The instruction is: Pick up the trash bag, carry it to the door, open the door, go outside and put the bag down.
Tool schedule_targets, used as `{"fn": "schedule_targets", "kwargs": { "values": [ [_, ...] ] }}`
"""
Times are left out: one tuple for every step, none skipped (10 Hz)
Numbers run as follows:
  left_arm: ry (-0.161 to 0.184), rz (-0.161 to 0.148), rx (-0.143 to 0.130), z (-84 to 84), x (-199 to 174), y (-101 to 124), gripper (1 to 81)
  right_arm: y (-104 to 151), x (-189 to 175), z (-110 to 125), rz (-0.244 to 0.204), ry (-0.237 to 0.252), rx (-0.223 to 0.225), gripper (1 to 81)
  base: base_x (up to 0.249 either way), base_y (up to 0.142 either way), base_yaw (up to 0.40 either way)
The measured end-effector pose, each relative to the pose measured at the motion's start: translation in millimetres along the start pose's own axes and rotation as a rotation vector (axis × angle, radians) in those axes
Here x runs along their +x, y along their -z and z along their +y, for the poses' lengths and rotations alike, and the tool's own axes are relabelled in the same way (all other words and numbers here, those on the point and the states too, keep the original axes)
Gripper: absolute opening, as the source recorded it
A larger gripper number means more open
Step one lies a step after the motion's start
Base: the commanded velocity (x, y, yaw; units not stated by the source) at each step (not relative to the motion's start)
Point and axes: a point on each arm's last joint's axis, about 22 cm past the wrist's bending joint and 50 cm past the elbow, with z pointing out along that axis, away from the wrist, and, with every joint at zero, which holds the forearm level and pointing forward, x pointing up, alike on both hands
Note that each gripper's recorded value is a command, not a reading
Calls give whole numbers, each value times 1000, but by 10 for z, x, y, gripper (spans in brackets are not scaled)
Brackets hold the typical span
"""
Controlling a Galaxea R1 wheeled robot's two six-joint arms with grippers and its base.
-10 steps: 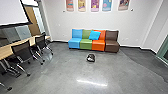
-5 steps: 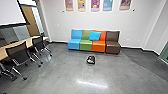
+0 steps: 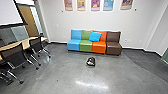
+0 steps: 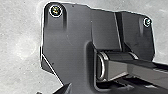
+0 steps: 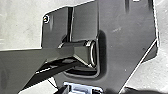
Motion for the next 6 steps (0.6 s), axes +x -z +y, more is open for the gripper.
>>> {"fn": "schedule_targets", "kwargs": {
  "values": [
    [0, 0, -1, 4, -2, -1, 811, 1, -2, 3, 0, 0, 0, 811, 194, 0, 0],
    [0, -1, 0, 0, -10, 0, 811, 0, -7, 0, -1, 0, 0, 811, 191, 0, 0],
    [1, -1, 0, 3, -10, -1, 811, 0, -2, 0, 0, 0, 0, 811, 186, 0, 0],
    [1, -1, -1, 12, -6, -3, 811, 0, -3, 0, -1, 0, 0, 811, 184, 0, 0],
    [1, -1, -2, 19, -9, -5, 811, 0, -2, 0, 0, 0, 0, 811, 184, 0, 0],
    [1, -2, -3, 20, -10, -6, 811, 0, -7, 0, -1, 0, 0, 811, 184, 0, 0]
  ]
}}
